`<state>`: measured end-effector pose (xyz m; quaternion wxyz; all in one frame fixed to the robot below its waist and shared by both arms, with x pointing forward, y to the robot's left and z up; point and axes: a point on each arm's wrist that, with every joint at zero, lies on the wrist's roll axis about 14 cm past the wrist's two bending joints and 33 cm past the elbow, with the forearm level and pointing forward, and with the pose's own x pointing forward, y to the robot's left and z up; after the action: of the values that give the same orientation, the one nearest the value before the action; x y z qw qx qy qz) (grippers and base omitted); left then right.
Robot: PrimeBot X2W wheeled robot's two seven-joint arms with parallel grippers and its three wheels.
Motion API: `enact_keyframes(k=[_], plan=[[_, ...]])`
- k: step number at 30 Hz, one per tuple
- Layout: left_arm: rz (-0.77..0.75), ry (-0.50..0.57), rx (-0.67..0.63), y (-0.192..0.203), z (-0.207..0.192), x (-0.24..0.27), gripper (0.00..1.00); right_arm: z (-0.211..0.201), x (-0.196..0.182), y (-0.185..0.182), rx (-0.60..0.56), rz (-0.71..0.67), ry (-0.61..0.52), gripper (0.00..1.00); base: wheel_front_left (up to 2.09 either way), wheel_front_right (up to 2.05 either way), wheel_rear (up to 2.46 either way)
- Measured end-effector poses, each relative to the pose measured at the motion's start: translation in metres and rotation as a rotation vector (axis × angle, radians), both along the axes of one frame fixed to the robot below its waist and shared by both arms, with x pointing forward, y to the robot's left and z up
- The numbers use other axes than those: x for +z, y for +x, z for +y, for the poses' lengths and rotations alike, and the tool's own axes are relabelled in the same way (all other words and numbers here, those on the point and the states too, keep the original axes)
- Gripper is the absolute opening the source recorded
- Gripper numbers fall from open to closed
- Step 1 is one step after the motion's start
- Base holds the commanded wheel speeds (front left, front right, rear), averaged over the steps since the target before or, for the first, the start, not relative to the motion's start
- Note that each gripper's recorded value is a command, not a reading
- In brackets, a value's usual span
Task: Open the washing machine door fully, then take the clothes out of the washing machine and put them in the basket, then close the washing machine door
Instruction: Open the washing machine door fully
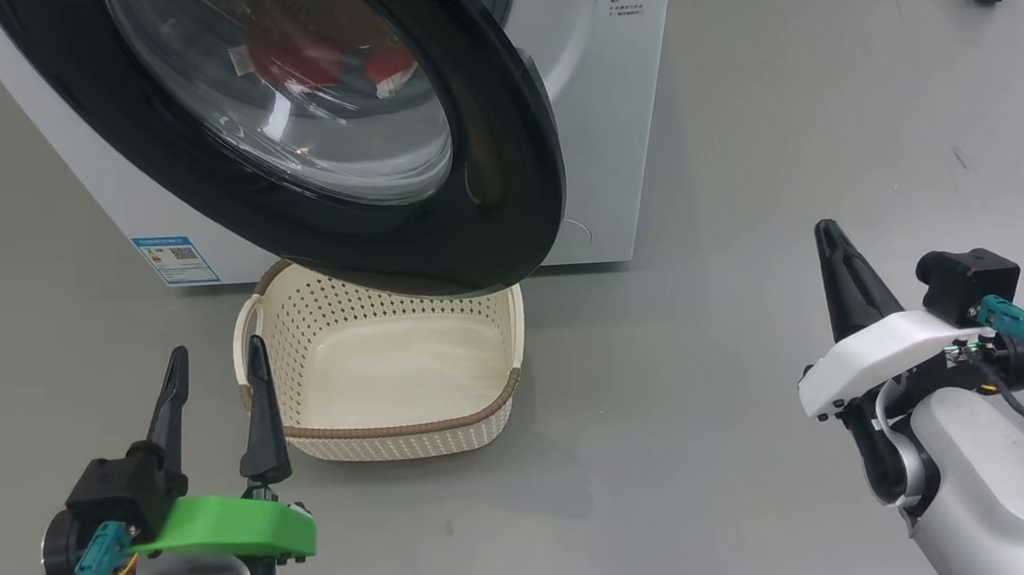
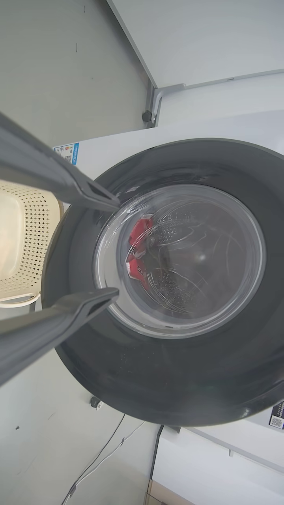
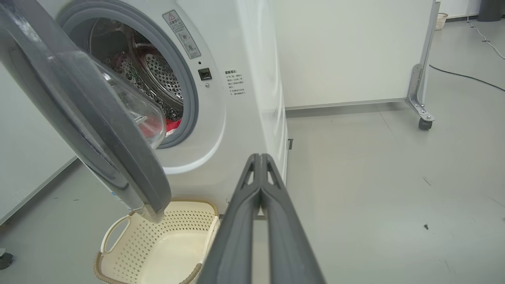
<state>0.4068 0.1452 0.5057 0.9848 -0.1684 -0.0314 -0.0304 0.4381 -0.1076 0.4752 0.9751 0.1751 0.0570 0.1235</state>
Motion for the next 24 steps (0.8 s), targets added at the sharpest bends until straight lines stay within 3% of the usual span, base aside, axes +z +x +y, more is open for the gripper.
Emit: enact_keyframes(k=[1,2,3,4,24], plan=[[0.001,-0.001,0.005,0.000,0.002,0.000,1.00,0.002,0.001,-0.002,0.004,-0.003,-0.002,0.07,0.00,0.00,0.00],[0.002,0.000,0.006,-0.001,0.002,-0.001,1.00,0.003,0.001,-0.003,0.002,-0.007,-0.008,0.45,0.00,0.00,0.00],[0.004,-0.001,0.003,-0.001,0.001,-0.002,1.00,0.003,0.001,-0.005,0.002,-0.010,-0.013,0.93,0.00,0.00,0.00],[0.006,-0.001,0.000,-0.001,0.000,-0.002,1.00,0.001,0.000,-0.007,-0.007,-0.009,-0.019,1.00,0.00,0.00,0.00],[0.023,-0.003,-0.009,-0.010,-0.003,-0.008,1.00,-0.011,0.020,-0.026,-0.086,-0.072,0.031,1.00,0.00,0.00,0.00]])
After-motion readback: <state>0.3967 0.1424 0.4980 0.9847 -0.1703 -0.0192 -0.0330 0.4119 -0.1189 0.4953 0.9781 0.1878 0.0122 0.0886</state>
